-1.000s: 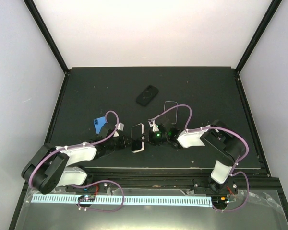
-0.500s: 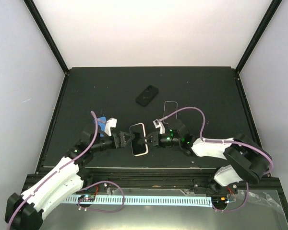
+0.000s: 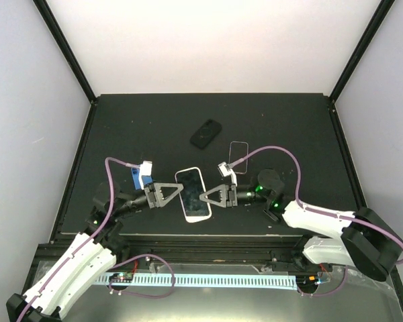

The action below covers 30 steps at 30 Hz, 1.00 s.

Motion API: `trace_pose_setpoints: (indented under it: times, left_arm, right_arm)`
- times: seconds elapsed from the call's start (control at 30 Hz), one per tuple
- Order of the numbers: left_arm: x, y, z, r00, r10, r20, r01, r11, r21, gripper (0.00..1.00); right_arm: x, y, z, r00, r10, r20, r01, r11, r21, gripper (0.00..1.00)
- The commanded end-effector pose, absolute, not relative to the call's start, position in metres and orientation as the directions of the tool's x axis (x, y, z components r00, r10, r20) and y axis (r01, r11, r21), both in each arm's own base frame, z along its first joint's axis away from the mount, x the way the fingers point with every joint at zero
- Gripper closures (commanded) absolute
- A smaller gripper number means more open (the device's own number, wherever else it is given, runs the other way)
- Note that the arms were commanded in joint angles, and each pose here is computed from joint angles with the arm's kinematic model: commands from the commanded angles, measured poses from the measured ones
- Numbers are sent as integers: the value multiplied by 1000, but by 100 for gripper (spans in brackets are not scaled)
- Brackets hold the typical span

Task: Put the phone into the phone case

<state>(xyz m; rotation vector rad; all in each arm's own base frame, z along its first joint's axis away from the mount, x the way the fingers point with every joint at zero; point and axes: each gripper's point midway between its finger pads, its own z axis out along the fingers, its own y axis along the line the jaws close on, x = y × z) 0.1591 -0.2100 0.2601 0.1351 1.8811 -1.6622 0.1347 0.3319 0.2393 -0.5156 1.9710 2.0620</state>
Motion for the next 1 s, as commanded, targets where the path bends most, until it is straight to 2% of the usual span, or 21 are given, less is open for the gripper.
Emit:
trace_pose_setpoints:
  times: [0.0, 0.13, 0.43, 0.6, 0.67, 0.83, 0.93, 0.97]
  left_arm:
    - [143, -212, 303, -783, -318, -534, 549, 48, -834, 16]
    - [136, -212, 315, -773, -315, -551, 581, -1, -814, 34]
    - [137, -207, 330, -789, -370, -490, 548, -63, -834, 76]
    - [143, -207, 328, -802, -375, -465, 515, -41, -856, 95]
    - [144, -207, 325, -809, -374, -453, 500, -34, -865, 98]
    - [147, -209, 318, -824, -361, -437, 466, 7, -885, 98]
    - [152, -209, 309, -828, -353, -436, 441, 70, -895, 98]
    - [156, -209, 303, -829, -354, -432, 421, 113, -900, 96]
  right_arm:
    - [120, 320, 278, -857, -34, -514, -499, -194, 845, 84]
    - [117, 318, 280, -856, -33, -517, -500, -204, 841, 84]
    - [112, 315, 285, -853, -41, -520, -498, -237, 834, 83]
    - [114, 316, 282, -859, -37, -511, -491, -228, 841, 83]
    - [115, 317, 282, -862, -35, -506, -486, -225, 844, 82]
    - [119, 320, 277, -873, -44, -485, -468, -204, 860, 80]
    - [122, 322, 271, -881, -47, -471, -456, -186, 871, 81]
    - [122, 322, 269, -880, -47, -472, -458, -179, 871, 81]
